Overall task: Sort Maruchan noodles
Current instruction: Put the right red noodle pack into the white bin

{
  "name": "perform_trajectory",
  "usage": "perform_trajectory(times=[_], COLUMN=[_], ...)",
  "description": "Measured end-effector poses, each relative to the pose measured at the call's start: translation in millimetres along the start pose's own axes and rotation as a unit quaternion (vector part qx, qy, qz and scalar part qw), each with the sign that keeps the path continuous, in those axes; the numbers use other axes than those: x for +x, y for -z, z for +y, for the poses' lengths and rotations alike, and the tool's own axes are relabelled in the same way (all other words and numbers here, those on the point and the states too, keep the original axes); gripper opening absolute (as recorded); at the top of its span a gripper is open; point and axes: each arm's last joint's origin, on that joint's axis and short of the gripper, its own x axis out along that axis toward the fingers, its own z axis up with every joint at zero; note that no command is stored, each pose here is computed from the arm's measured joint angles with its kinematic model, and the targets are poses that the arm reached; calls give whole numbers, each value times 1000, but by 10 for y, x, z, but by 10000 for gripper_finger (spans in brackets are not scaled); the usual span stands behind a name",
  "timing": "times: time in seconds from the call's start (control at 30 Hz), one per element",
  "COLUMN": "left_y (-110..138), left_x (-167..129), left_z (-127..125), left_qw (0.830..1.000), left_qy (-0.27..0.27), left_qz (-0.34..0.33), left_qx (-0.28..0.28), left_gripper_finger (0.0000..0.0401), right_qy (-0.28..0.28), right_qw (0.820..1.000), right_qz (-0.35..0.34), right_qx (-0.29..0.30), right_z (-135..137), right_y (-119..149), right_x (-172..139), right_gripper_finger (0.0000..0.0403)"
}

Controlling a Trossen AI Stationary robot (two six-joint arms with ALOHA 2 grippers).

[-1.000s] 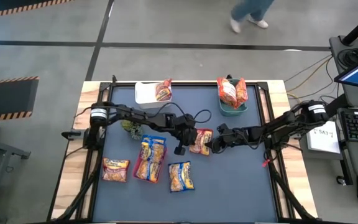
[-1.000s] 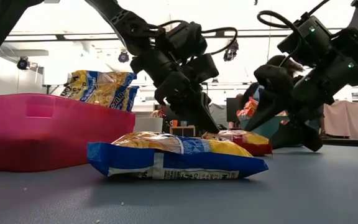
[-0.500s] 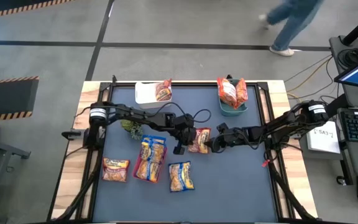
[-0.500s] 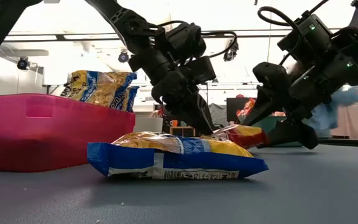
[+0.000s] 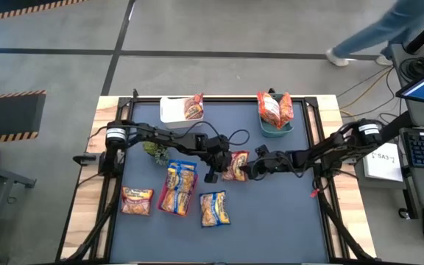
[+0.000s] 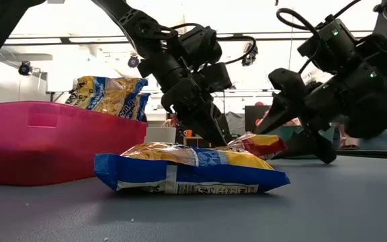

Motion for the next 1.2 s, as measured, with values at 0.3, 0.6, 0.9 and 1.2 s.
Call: perform_trajectory(times=[0.3,0.6,0.9,1.2], left_y=[0,-4,-17,-41], left_x=[2,3,6,4], left_z=[-1,0,0,2], left_qw=[1000,1000,1000,1000], left_qy=[0,0,1,-2], left_qz=[-1,-5,-13,-22], left_qx=[1,3,6,9], left_gripper_finger=[0,0,0,0], right_qy=[-32,-48,-40,-44], right_qw=[999,997,997,997], right_qz=[-41,-49,-50,-49], right_qx=[-13,-23,-33,-37], right_z=[-10,5,5,44], right_y=[17,12,19,1], right_x=[134,150,203,218], right_gripper_finger=[265,221,184,182])
